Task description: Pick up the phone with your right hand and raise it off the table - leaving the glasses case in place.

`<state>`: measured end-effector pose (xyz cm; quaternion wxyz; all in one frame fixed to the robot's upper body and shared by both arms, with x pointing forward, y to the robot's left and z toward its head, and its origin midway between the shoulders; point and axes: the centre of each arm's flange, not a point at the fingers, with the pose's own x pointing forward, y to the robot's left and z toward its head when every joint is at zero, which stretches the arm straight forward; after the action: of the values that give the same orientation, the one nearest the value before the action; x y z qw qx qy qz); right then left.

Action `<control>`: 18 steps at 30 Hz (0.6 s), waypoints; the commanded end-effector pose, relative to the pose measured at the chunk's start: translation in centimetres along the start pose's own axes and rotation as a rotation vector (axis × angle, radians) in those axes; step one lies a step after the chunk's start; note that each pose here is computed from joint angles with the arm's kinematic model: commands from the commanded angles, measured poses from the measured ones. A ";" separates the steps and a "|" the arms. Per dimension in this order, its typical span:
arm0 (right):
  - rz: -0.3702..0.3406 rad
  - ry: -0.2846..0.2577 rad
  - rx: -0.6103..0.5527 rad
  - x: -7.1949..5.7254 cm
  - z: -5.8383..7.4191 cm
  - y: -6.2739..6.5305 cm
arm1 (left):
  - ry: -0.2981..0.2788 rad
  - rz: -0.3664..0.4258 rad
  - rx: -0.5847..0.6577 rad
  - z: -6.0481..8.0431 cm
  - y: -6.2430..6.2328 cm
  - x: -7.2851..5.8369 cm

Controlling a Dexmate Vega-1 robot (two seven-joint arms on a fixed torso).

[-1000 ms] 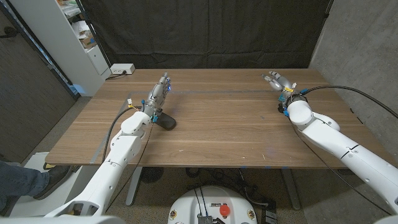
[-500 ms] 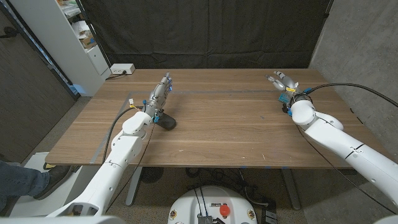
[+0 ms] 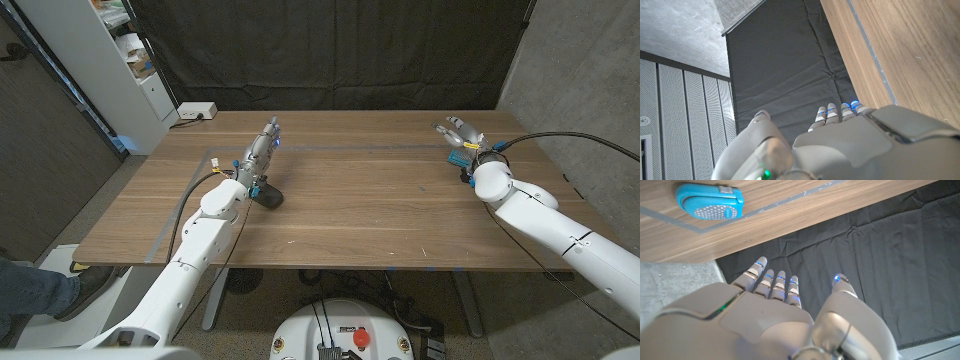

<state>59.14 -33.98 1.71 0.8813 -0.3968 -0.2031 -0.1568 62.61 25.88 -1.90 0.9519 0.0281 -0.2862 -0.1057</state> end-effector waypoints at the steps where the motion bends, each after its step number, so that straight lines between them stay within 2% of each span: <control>1: -0.025 0.044 -0.065 -0.1 -0.5 -0.9 | 0.000 -0.005 -0.002 -0.1 -0.5 0.4; 18: -0.022 0.099 -0.129 1.0 -0.9 -1.0 | 0.013 -0.002 0.004 -0.4 -0.6 0.6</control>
<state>59.17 -35.06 2.34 0.8664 -0.4275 -0.1743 -0.1903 63.02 25.38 -1.88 0.9526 0.0284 -0.2836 -0.1059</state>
